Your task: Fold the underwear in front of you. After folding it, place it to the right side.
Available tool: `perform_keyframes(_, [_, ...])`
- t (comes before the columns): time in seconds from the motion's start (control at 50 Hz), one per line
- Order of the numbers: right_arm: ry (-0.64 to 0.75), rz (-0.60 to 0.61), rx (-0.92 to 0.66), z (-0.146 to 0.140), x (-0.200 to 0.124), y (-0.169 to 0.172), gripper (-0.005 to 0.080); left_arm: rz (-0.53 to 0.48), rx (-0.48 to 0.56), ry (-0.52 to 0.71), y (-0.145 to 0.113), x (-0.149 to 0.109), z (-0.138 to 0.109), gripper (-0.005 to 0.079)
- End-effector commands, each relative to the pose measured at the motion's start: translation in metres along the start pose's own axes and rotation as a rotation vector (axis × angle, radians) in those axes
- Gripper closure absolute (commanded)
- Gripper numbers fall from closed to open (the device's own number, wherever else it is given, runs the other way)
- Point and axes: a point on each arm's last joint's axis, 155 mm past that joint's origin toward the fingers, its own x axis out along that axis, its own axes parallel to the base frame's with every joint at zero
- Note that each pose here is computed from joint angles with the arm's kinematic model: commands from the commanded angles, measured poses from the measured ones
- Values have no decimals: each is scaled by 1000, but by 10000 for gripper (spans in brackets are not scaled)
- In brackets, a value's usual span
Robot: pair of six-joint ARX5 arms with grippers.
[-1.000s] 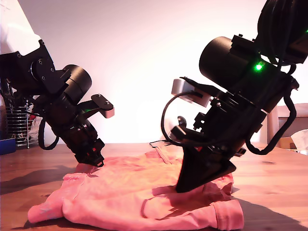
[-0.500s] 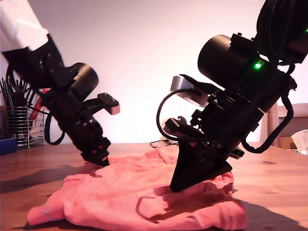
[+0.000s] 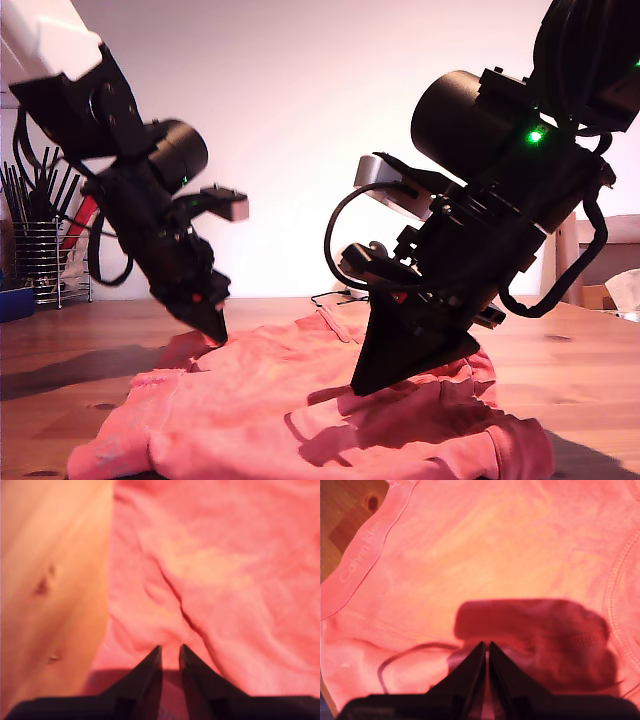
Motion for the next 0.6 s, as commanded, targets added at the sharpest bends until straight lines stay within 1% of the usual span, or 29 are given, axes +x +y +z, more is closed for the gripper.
perform_keyframes(0.0, [-6, 11, -5, 4, 2, 4, 756, 17, -13, -32, 8, -11, 11, 650])
perform_keyframes(0.08, [-6, 11, -5, 4, 2, 4, 756, 17, -41, -27, 11, -14, 12, 650])
perform_keyframes(0.24, [-10, 11, -7, 6, 2, 4, 752, 17, -56, -9, 20, -19, 14, 657])
perform_keyframes(0.28, [-14, 11, -7, 8, 1, 3, 752, 16, -62, -1, 22, -21, 13, 685])
perform_keyframes(0.36, [-19, 11, -6, 11, 1, 4, 752, -5, -73, 26, 21, -26, 11, 767])
perform_keyframes(0.4, [-20, 16, 2, 12, 1, 5, 752, -17, -80, 43, 20, -28, 10, 766])
perform_keyframes(0.46, [-23, 30, 16, 14, 0, 6, 752, -31, -116, 63, 18, -31, 7, 766])
perform_keyframes(0.48, [-24, 39, 17, 14, 0, 8, 752, -44, -147, 64, 16, -32, 6, 766])
perform_keyframes(0.52, [-27, 40, 18, 15, -1, 7, 752, -60, -162, 68, 14, -34, 4, 766])
perform_keyframes(0.54, [-29, 39, 18, 15, -1, 7, 752, -81, -191, 60, 10, -34, 6, 766])
perform_keyframes(0.58, [-37, 31, 16, 17, -2, 5, 752, -96, -209, 50, 8, -36, 8, 766])
